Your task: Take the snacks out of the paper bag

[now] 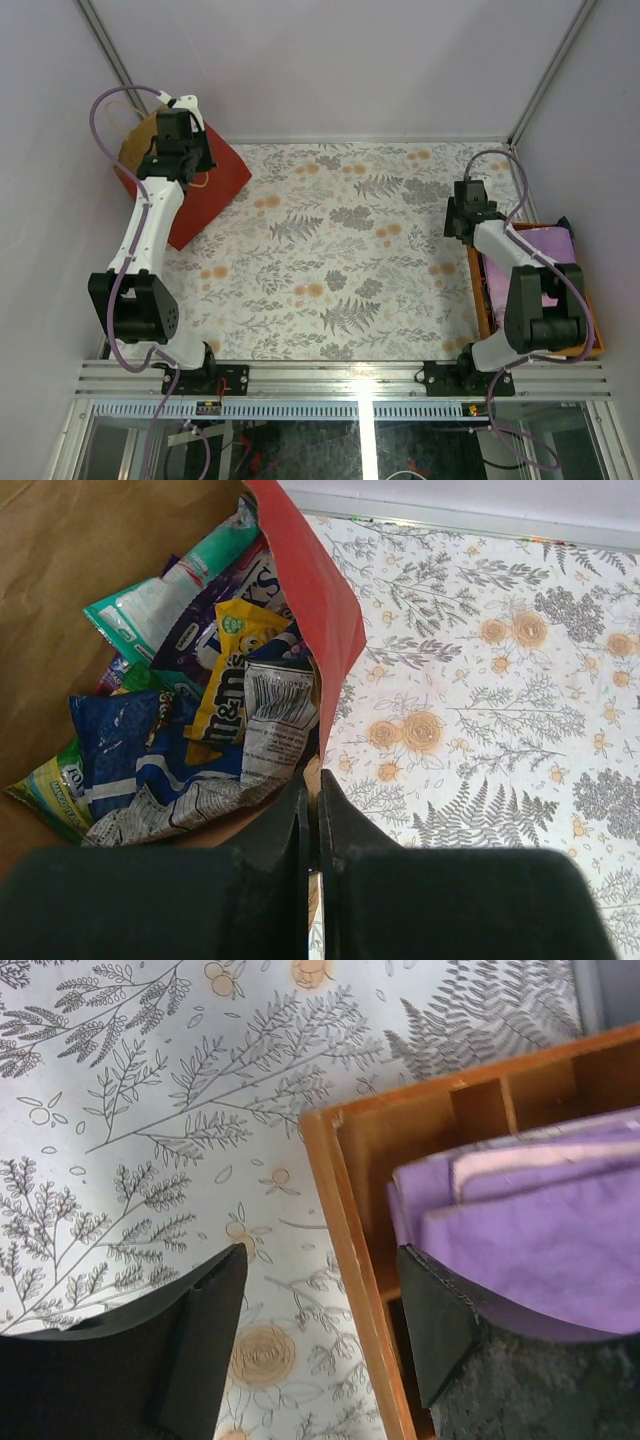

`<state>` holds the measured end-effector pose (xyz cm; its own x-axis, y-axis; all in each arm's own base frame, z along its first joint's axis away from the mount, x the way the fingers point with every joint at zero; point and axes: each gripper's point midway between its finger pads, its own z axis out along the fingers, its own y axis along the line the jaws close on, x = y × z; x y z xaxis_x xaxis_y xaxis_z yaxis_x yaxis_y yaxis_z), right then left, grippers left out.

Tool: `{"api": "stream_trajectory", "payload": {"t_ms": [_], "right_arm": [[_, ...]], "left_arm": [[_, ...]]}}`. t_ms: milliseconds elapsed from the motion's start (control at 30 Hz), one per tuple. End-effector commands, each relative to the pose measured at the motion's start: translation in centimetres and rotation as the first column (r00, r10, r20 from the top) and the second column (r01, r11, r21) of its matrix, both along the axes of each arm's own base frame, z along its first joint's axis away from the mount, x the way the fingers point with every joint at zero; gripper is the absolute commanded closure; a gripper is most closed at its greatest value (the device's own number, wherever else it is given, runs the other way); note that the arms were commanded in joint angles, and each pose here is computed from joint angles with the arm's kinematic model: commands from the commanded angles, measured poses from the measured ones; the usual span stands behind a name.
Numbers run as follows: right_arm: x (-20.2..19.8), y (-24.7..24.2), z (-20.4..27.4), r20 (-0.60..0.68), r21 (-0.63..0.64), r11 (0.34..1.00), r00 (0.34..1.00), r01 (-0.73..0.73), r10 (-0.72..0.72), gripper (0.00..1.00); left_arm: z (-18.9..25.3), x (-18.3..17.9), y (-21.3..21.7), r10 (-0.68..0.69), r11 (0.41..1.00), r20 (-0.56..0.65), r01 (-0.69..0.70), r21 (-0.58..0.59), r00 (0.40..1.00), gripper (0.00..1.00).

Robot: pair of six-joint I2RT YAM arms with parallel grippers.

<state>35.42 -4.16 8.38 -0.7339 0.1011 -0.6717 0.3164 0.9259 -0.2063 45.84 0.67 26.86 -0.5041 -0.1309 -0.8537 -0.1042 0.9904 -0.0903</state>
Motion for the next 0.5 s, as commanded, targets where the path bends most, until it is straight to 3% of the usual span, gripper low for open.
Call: {"api": "stream_trajectory", "payload": {"t_ms": [0,267,467], "right_arm": [[3.5,-0.1,0.4,0.03,0.003,0.998,0.998,-0.055,0.055,0.33],[3.9,-1.2,-2.3,-0.067,0.012,1.0,0.998,0.005,-0.004,0.47],[4.7,-1.4,-3.8,-0.116,0.007,1.0,0.993,-0.012,0.012,0.54]], "left_arm": [[5.2,-0.4,-1.3,-0.071,0.997,0.158,0.074,-0.013,0.985,1.0],[4.4,-2.6,0.4,-0.054,0.994,0.108,0.043,0.097,0.993,1.0],[4.2,-2.7,-0.8,-0.089,0.995,0.112,0.084,0.048,0.99,1.0]]}}
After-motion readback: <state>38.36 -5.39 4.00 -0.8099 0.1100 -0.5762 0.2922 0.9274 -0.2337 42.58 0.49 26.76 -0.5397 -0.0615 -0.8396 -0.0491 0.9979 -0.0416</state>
